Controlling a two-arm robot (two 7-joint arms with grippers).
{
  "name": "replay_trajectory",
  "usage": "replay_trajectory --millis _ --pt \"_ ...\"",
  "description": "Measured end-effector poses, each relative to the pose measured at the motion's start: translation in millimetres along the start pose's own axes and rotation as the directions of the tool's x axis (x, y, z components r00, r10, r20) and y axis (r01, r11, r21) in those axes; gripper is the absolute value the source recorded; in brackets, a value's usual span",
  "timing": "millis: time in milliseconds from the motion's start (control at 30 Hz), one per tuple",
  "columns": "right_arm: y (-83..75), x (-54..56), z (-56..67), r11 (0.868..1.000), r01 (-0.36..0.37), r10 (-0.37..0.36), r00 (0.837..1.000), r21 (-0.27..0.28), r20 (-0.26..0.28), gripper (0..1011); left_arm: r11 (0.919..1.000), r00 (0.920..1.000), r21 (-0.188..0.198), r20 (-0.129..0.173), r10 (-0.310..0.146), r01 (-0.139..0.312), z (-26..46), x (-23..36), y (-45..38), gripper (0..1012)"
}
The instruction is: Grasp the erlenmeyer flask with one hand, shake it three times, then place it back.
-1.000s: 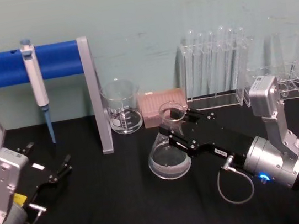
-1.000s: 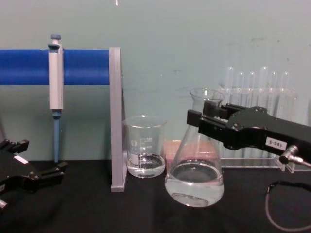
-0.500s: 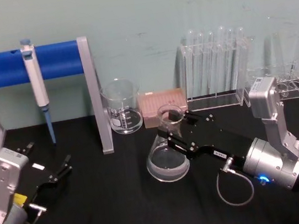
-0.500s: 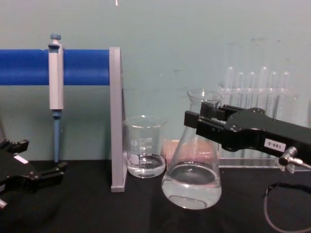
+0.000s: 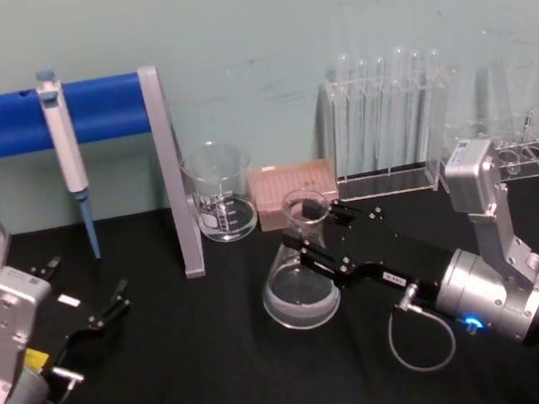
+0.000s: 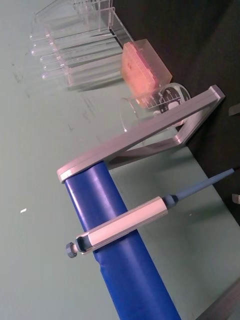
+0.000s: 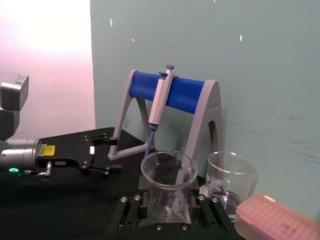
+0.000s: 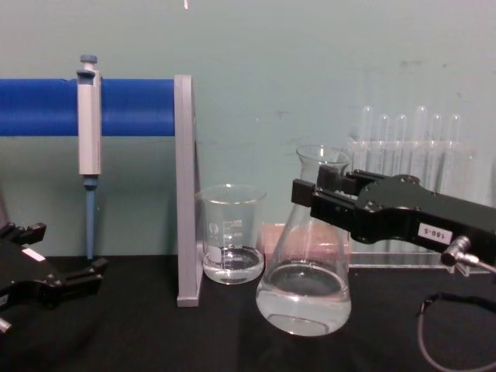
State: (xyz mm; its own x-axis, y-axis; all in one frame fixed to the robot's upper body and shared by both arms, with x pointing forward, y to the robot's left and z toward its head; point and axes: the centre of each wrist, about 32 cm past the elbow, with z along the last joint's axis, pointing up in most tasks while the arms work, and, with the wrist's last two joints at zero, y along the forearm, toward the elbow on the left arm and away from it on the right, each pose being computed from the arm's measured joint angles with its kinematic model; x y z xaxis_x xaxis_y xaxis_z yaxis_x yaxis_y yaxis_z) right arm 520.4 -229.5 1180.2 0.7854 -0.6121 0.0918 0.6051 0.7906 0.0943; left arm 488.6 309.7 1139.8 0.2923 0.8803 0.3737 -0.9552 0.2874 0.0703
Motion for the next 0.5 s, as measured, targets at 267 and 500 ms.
replay_trajectory --millis 267,500 --pt "1.2 2.7 -3.1 1.000 0.002 -0.002 1.000 -0.007 -0.009 450 1.0000 1.0000 0.000 0.000 0.000 0.000 0.0 0.0 0.0 1001" --pt "2.3 6.0 -8.3 1.000 0.003 -0.003 1.000 -0.022 -0.010 451 1.0000 1.0000 0.000 0.000 0.000 0.000 0.0 0.0 0.0 1001"
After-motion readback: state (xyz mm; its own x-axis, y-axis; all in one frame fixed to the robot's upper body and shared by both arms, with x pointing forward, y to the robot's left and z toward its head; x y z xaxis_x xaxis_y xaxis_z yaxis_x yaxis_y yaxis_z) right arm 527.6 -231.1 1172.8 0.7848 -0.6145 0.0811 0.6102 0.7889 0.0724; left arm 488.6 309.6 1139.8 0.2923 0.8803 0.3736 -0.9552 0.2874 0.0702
